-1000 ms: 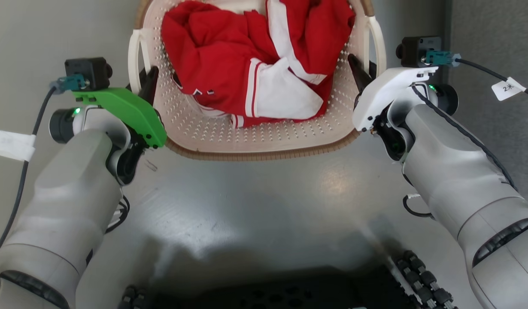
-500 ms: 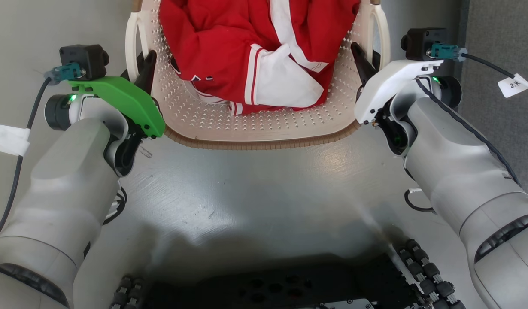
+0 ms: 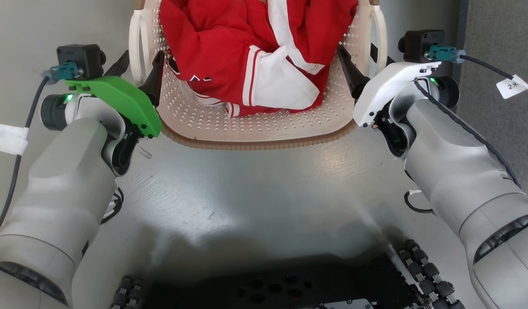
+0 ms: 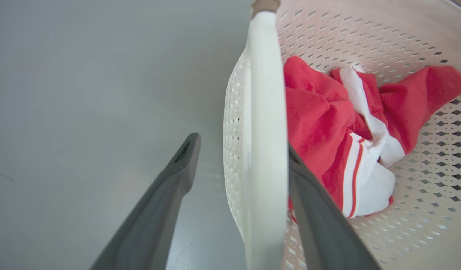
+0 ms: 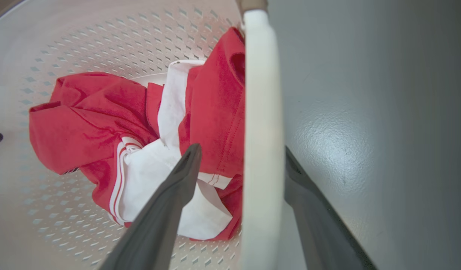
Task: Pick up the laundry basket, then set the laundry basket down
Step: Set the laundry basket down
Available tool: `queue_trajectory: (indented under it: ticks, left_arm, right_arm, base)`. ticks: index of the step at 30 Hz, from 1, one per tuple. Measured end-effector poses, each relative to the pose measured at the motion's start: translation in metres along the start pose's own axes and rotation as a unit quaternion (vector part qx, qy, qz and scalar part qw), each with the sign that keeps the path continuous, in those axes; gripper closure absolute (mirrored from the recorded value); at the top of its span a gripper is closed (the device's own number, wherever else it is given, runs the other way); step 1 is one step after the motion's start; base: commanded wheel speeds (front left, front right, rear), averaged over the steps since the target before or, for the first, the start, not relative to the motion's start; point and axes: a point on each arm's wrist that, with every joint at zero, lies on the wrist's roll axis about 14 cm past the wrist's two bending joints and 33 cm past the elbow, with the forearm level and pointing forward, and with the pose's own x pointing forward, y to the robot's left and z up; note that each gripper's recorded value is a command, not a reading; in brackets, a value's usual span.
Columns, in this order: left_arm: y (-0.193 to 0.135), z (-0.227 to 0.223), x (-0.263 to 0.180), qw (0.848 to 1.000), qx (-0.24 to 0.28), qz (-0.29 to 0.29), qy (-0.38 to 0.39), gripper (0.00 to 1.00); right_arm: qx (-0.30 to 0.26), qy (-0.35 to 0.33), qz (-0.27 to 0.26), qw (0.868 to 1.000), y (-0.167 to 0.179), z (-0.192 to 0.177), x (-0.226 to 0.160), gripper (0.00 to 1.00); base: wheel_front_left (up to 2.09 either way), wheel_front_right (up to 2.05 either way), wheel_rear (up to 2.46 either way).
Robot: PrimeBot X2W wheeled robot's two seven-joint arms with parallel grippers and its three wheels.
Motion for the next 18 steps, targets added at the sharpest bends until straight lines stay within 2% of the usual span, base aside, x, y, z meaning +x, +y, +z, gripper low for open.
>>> queue_trajectory:
  ticks: [18]
  left_arm:
    - [-0.023, 0.017, -0.020, 0.999, 0.028, -0.019, -0.015, 0.00]
  right_arm:
    - [0.009, -0.026, -0.018, 0.999, -0.001, 0.021, -0.024, 0.00]
  base:
    - [0.00, 0.00, 0.00]
